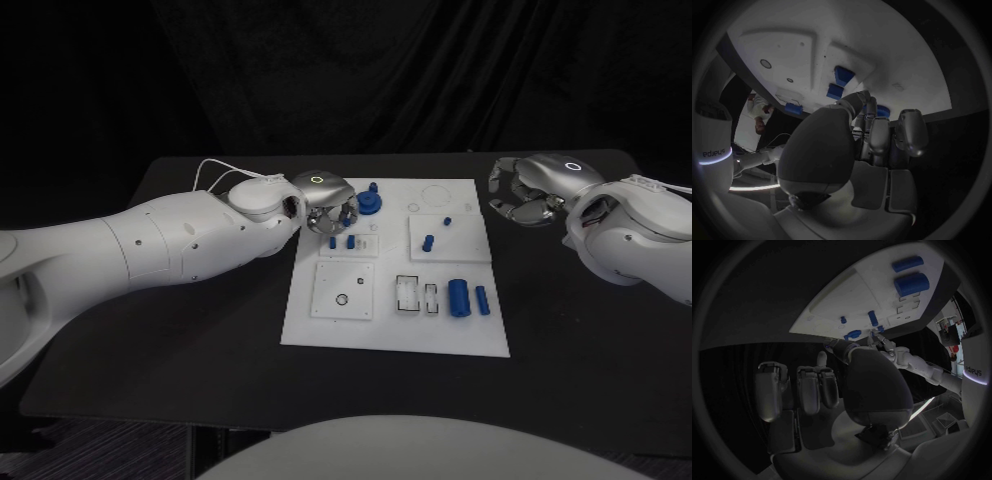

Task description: Assemble the parts on the task board

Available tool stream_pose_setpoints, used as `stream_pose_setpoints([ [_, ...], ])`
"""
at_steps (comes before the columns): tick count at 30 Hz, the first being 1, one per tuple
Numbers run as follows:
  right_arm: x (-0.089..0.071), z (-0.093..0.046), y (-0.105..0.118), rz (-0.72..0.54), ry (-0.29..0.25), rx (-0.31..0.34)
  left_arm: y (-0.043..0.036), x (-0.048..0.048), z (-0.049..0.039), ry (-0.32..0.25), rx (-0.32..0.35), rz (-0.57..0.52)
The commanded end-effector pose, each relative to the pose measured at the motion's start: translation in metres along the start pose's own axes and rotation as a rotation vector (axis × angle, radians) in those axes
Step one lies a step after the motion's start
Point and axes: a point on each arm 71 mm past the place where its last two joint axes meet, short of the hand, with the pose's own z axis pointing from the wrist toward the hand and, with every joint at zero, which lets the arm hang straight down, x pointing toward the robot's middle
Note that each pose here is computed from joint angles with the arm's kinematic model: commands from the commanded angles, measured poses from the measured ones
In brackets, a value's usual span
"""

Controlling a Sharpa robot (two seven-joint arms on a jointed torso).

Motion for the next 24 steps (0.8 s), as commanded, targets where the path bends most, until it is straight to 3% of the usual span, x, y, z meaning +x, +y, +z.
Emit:
stream_pose_setpoints([
  [1,0.0014,-0.0004,-0.0013,-0.003,0.008,0.02,-0.0014,0.0045,-0.0005,0.029,0.003,-0.004],
  [24,0.0019,-0.0005,-0.0017,-0.005,0.015,0.023,0.0013,0.0067,-0.0009,0.055,-0.013,-0.005],
])
